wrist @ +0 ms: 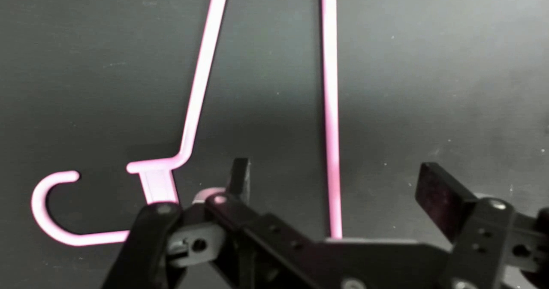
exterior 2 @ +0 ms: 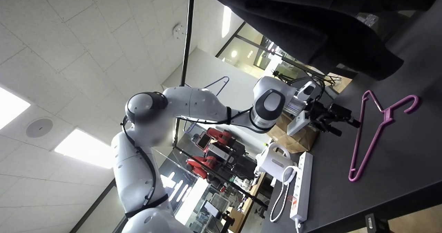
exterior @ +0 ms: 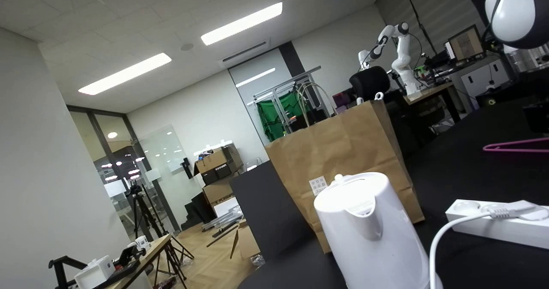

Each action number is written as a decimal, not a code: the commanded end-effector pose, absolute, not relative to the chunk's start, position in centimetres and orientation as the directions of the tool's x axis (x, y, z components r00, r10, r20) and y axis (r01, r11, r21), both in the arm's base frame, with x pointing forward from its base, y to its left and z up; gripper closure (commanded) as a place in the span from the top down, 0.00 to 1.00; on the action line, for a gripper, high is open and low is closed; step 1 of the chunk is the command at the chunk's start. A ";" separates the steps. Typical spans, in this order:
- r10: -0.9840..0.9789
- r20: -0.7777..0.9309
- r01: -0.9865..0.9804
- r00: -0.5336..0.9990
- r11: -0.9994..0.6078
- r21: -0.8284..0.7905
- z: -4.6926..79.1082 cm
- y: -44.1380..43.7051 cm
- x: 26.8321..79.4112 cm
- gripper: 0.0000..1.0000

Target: Hang the pink coat hanger on the rod

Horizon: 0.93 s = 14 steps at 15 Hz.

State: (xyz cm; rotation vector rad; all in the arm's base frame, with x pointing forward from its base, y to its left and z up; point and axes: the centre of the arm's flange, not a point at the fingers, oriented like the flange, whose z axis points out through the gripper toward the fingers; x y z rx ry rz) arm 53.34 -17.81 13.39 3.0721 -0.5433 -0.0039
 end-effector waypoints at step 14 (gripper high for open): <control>-0.225 0.100 -0.225 0.969 -0.974 -0.007 10.1 -16.6 53.5 0.51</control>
